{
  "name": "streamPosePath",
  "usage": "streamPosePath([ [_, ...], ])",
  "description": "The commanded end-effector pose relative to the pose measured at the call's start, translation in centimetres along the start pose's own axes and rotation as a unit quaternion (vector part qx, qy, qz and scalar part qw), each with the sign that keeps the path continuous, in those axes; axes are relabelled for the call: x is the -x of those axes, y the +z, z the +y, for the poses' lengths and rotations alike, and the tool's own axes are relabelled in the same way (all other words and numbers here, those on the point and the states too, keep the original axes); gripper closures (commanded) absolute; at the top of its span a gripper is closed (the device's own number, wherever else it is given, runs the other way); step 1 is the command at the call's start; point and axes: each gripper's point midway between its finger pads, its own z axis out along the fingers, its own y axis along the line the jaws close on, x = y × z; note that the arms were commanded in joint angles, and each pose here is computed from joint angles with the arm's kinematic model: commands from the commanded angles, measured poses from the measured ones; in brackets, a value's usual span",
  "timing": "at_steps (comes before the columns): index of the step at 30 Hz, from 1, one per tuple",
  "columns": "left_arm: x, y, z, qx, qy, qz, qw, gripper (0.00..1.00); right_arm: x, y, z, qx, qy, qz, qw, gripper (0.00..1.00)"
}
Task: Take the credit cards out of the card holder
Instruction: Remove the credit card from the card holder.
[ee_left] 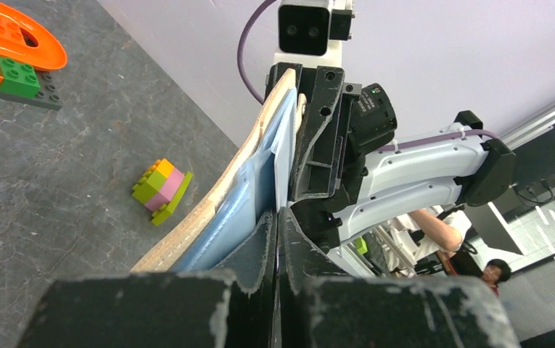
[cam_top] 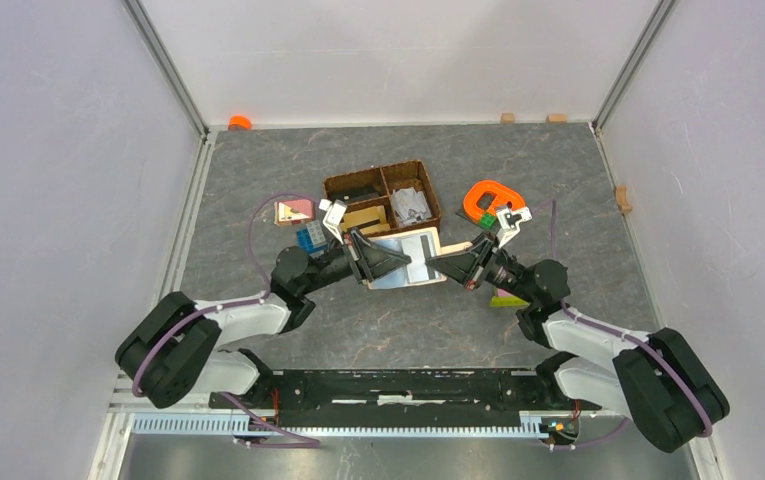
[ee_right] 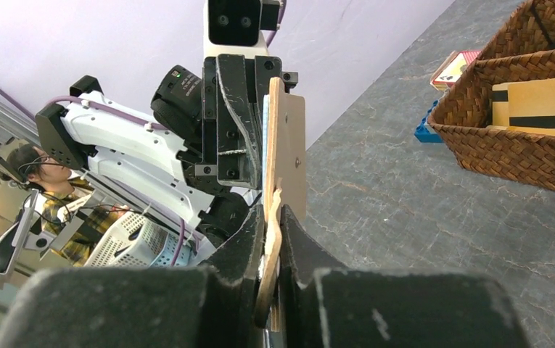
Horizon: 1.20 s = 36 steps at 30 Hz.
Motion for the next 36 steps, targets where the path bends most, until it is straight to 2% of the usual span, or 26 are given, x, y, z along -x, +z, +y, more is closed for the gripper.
streamPosePath([
  [1,1.0,0.4,-2.4,-0.063,-0.005,-0.008,0.998,0.98,0.6,0.0,1.6,0.039,-0.014,-0.007,0.999,0.86],
  [7,1.1,0.3,-1.5,-0.038,-0.007,-0.009,0.999,0.98,0.9,-0.4,1.5,0.041,-0.007,-0.018,0.999,0.76],
  [16,1.3,0.1,-0.5,-0.006,-0.003,-0.012,1.000,0.98,1.4,-1.1,0.4,0.015,-0.008,-0.037,0.999,1.00],
  [34,1.2,0.2,-0.2,-0.004,-0.008,-0.007,1.000,0.97,1.8,-1.6,0.6,0.024,0.000,-0.048,0.999,1.00],
  [36,1.2,0.3,-0.3,-0.006,-0.008,-0.005,1.000,0.97,1.8,-1.5,0.9,0.032,-0.001,-0.045,0.998,0.96],
])
